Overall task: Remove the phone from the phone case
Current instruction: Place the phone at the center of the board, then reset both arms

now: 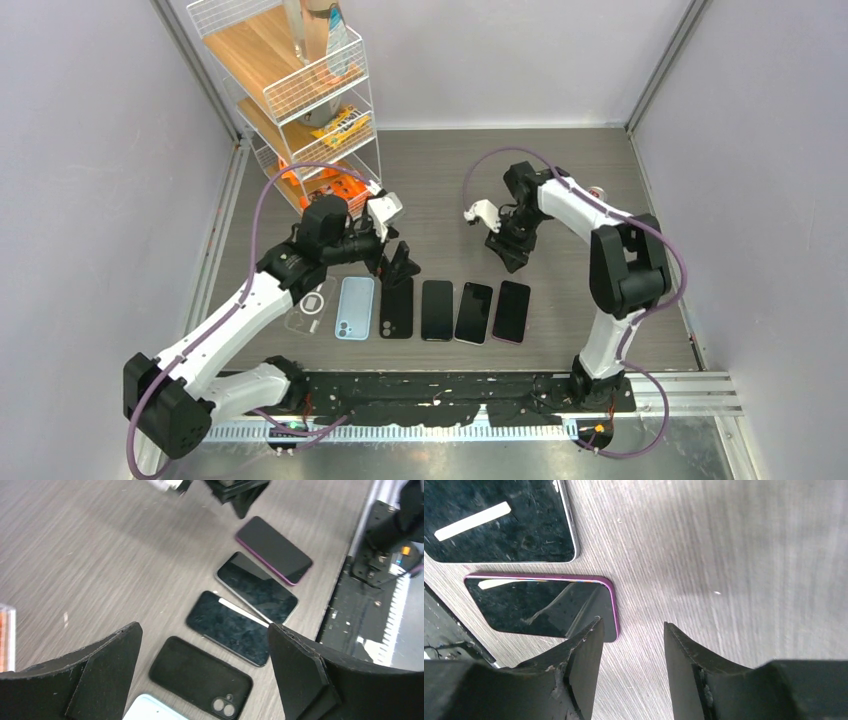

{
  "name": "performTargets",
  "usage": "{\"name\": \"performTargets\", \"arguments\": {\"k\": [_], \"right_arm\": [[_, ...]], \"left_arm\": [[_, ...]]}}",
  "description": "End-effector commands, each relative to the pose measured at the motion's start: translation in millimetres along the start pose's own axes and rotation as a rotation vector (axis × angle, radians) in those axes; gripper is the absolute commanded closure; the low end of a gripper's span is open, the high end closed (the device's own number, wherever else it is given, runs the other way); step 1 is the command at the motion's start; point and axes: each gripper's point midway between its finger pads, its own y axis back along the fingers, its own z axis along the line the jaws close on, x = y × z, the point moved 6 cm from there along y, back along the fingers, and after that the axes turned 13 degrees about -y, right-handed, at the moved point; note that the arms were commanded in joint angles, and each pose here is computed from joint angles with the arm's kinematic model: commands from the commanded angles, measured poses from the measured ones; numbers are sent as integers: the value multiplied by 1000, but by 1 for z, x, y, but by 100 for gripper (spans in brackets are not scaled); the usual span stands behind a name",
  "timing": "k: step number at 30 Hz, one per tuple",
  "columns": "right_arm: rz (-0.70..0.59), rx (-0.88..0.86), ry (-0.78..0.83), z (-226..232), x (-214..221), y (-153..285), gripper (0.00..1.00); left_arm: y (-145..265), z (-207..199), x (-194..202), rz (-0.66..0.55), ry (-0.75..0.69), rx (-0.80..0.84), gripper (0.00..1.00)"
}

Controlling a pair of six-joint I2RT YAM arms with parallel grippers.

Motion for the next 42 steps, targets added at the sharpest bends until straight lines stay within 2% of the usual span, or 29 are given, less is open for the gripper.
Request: {"name": "performTargets", "arguments": {"k": [1, 4, 10, 18, 21, 31, 42], "right_arm": [[-167, 129, 0, 8, -20, 44, 43], [-242, 187, -24, 15, -23, 66, 32], [-363, 303, -44, 31, -17, 100, 22], [-469, 464, -133, 45, 8, 118, 0], [-502, 511, -168, 49, 15, 122, 4], [-698, 573, -293, 66, 30, 130, 5], [-794, 596, -330, 64, 36, 118, 5]], "left_arm": [[13, 21, 0, -10, -18, -184, 0], [22, 28, 5, 34, -62, -257, 0], [48, 36, 14, 99, -143, -418, 0], [90, 40, 28, 155, -166, -634, 1], [104, 37, 34, 159, -157, -684, 1], [134, 30, 48, 106, -92, -819, 0], [158, 41, 66, 75, 53, -1026, 0]]}}
